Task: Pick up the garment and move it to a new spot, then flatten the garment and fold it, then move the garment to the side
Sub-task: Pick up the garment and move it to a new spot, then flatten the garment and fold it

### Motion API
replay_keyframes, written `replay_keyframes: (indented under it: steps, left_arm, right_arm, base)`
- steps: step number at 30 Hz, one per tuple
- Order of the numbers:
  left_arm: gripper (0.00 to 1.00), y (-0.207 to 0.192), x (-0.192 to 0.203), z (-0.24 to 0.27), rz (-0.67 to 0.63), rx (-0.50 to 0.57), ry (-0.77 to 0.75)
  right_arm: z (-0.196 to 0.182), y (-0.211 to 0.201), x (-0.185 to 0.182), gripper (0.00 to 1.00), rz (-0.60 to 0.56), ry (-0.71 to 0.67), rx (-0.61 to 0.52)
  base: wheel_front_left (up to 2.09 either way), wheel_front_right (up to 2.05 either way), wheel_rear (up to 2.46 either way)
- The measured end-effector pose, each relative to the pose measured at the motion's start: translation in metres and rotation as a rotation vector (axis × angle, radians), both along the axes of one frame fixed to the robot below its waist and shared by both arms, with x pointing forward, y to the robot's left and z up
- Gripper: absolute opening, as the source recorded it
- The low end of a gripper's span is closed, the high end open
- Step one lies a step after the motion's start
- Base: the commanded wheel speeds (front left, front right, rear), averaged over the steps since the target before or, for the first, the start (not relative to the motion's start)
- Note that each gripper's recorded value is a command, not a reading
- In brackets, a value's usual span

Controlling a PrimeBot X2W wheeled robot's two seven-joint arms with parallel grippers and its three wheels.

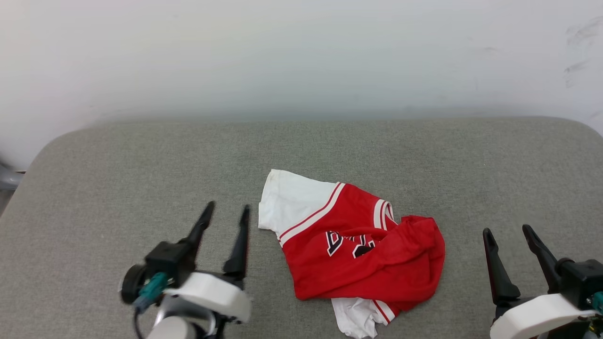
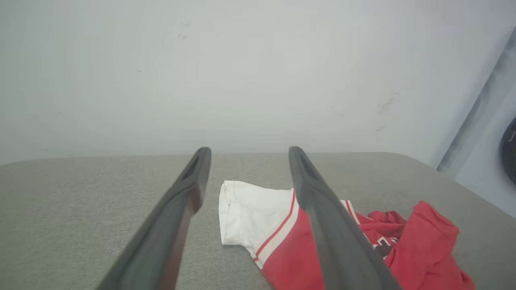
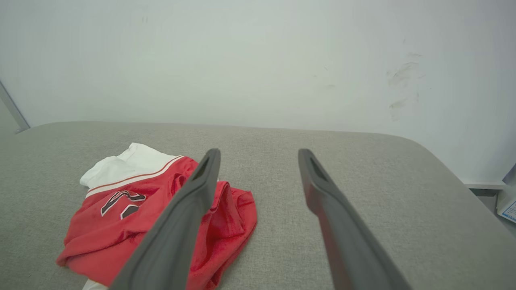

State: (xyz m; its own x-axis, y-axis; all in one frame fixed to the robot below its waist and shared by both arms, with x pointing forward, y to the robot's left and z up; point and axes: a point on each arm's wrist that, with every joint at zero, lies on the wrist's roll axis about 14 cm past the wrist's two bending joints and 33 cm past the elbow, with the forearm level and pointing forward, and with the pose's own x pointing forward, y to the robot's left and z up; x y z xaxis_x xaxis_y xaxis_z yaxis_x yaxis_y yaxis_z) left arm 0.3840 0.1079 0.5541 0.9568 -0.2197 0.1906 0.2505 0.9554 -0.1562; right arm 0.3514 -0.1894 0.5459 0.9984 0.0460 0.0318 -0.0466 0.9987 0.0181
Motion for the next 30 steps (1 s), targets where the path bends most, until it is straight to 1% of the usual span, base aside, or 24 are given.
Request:
replay_keyframes:
  steps: [3,7,13,16,18,21,24,27,30]
  left_arm:
    - [1.0,0.028,-0.005,-0.006,0.076,0.012,0.013]
    - [1.0,0.051,-0.011,-0.015,0.131,0.031,0.036]
    - [1.0,0.06,-0.018,-0.025,0.146,0.044,0.063]
    - [1.0,0.059,-0.019,-0.027,0.139,0.043,0.067]
    - [1.0,0.059,-0.019,-0.028,0.137,0.042,0.07]
    - [1.0,0.056,-0.02,-0.03,0.129,0.038,0.075]
    - [1.0,0.056,-0.02,-0.032,0.128,0.039,0.079]
    - [1.0,0.057,-0.02,-0.032,0.134,0.035,0.08]
    - [1.0,0.059,-0.019,-0.033,0.141,0.029,0.084]
  right_arm:
    - [-0.003,-0.001,-0.004,1.0,-0.002,0.01,0.002]
    - [-0.006,-0.003,-0.009,1.0,-0.009,0.018,0.005]
    - [-0.008,-0.004,-0.011,1.0,-0.013,0.026,0.007]
    - [-0.012,-0.002,-0.011,1.0,-0.007,0.05,-0.006]
    - [-0.019,-0.001,-0.011,1.0,-0.002,0.08,0.012]
    - [-0.04,0.004,-0.013,1.0,0.014,0.185,0.073]
    - [-0.063,0.013,-0.014,1.0,0.047,0.32,0.1]
    - [-0.082,0.029,-0.014,1.0,0.101,0.46,0.105]
    - [-0.092,0.043,-0.01,1.0,0.169,0.558,0.07]
  base:
    - [0.0,0.0,0.0]
    - [0.0,0.0,0.0]
    - [0.0,0.0,0.0]
    - [0.0,0.0,0.0]
    - [0.0,0.0,0.0]
    - [0.0,0.0,0.0]
    - [0.0,0.0,0.0]
    - [0.0,0.0,0.0]
    - [0.0,0.0,0.0]
